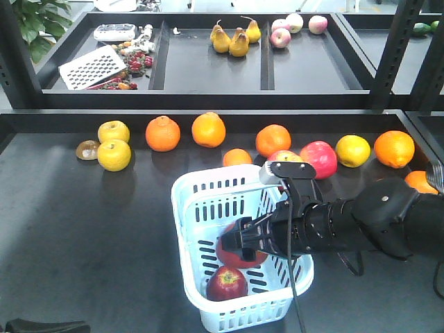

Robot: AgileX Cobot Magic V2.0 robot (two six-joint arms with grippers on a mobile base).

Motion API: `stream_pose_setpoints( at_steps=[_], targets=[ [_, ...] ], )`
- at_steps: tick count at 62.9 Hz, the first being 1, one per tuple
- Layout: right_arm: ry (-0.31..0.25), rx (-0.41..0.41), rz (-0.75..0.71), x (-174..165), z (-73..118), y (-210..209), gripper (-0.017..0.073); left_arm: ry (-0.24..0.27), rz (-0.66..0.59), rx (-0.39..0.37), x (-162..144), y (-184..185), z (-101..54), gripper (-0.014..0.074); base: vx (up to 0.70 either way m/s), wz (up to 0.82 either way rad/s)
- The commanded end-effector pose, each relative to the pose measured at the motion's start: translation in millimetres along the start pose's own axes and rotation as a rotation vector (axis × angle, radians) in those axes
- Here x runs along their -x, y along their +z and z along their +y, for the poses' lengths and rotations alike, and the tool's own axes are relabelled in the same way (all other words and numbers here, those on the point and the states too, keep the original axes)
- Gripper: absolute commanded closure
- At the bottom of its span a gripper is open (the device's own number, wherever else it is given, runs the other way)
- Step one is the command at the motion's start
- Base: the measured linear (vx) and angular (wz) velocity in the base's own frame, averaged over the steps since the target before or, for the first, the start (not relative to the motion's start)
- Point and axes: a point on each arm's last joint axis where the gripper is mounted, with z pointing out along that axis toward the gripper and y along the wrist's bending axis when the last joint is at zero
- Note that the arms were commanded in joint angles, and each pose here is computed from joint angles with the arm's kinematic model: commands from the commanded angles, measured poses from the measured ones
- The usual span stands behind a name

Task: Pick three apples into basket with both arms
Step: 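Place the second apple into the basket and open the right gripper, then reach the right gripper to the third red apple and grasp it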

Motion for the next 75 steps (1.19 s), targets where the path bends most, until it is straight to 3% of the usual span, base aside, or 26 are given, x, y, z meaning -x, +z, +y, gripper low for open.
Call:
stream_pose_setpoints(
  at_steps=[1, 12, 20, 29, 36, 39, 45, 50, 58, 61, 69, 75],
  targets=[
    [-0.013, 0.012, -0.079, 16, 7.4, -12, -0.0134, -0.027, -0.062, 0.008, 12, -3, -0.6, 0.06, 0.0, 0.0],
    [-0.024, 0.02, -0.064, 14, 7.6, -13, -0.01, -0.027, -0.063, 0.009, 12, -3, -0.5, 0.06, 0.0, 0.0],
    [-0.063, 0.042, -0.039, 13, 12.0, -21, 0.0004, -0.027, -0.063, 0.009, 12, -3, -0.5, 0.06, 0.0, 0.0],
    [-0.111, 0.05, -0.005, 9, 20.5, -43, 0.0233, -0.027, -0.063, 0.009, 12, -3, -0.5, 0.06, 0.0, 0.0],
    [-0.155, 0.003, 0.024, 4, 23.5, -65, 0.0483, -0.027, -0.063, 0.009, 12, -3, -0.5, 0.06, 0.0, 0.0],
    [-0.186, -0.046, 0.039, 2, 22.3, -76, 0.0575, -0.027, -0.063, 0.009, 12, -3, -0.5, 0.06, 0.0, 0.0],
    [-0.167, -0.157, 0.055, -3, 18.3, -97, 0.0569, -0.027, -0.063, 0.009, 12, -3, -0.5, 0.06, 0.0, 0.0],
    [-0.168, -0.311, 0.081, -8, 8.2, -112, 0.0568, -0.027, -0.063, 0.009, 12, -3, -0.5, 0.06, 0.0, 0.0],
    [-0.104, -0.579, 0.084, -12, -9.8, -136, 0.0565, -0.027, -0.063, 0.009, 12, -3, -0.5, 0.06, 0.0, 0.0],
    [-0.104, -0.658, 0.095, -13, -15.0, -143, 0.0562, -0.027, -0.063, 0.009, 12, -3, -0.5, 0.06, 0.0, 0.0],
    [-0.094, -0.74, 0.126, -16, -21.1, -151, 0.0535, -0.027, -0.063, 0.009, 12, -3, -0.5, 0.06, 0.0, 0.0],
    [-0.034, -0.766, 0.115, -15, -32.9, -156, 0.0492, -0.027, -0.063, 0.009, 12, -3, -0.5, 0.06, 0.0, 0.0]
  ],
)
